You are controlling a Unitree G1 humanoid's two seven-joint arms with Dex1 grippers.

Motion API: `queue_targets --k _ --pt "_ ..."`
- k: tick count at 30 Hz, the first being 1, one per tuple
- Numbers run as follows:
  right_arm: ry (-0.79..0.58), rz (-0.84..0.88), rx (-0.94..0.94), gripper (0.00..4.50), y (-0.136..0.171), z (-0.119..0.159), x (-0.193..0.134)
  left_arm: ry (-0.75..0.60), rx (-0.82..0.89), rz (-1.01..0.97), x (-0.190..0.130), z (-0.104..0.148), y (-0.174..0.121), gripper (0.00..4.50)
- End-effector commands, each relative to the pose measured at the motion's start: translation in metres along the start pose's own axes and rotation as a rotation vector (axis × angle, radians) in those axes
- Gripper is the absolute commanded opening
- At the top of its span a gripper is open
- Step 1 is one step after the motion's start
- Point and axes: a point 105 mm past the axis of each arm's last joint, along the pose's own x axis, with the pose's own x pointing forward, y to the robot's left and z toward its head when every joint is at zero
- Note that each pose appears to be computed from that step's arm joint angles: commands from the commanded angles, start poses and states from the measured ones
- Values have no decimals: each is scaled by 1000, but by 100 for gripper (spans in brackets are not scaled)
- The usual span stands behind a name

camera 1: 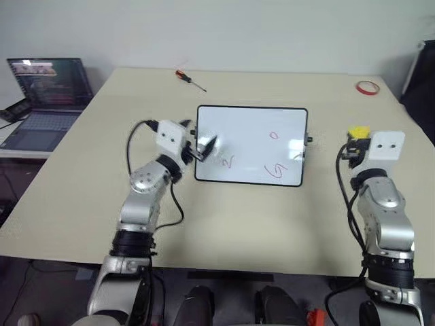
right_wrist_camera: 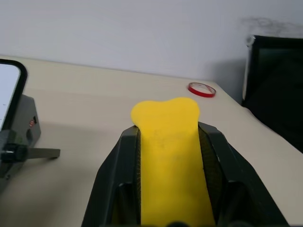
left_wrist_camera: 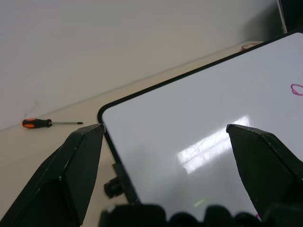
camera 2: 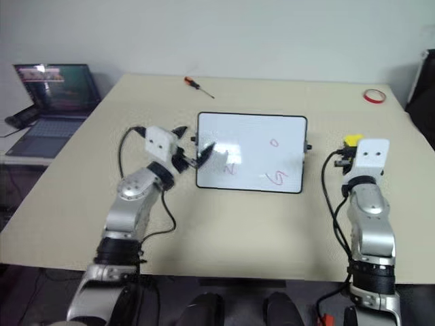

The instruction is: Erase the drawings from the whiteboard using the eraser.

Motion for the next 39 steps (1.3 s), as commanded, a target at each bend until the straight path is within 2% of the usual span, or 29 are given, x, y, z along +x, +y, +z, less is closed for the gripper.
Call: queue_targets --k 1,3,4,7,9,13,18,34,39 --pt "-48 -12 57 126 9 17 -4 -93 12 -6 18 26 -19 450" --pt "-39 -124 20 126 -18 14 -6 -87 42 170 19 30 22 450" --pt "-35 -92 6 126 -12 14 -9 -91 45 148 19 31 19 450" --pt "-39 66 23 126 26 17 -21 -95 7 -67 20 28 -33 450" --pt "-29 29 51 126 22 16 -24 -100 15 -150 16 26 -56 450" --pt "-9 -109 25 126 -14 10 -24 -110 31 -28 19 32 -25 450" --pt "-3 -72 16 126 -7 9 -26 -146 8 -209 18 39 -54 450" --pt "-28 -36 4 126 0 14 -24 -92 0 -135 10 24 -44 450" --pt "-72 16 2 126 9 21 -24 -57 0 -5 3 15 -31 450"
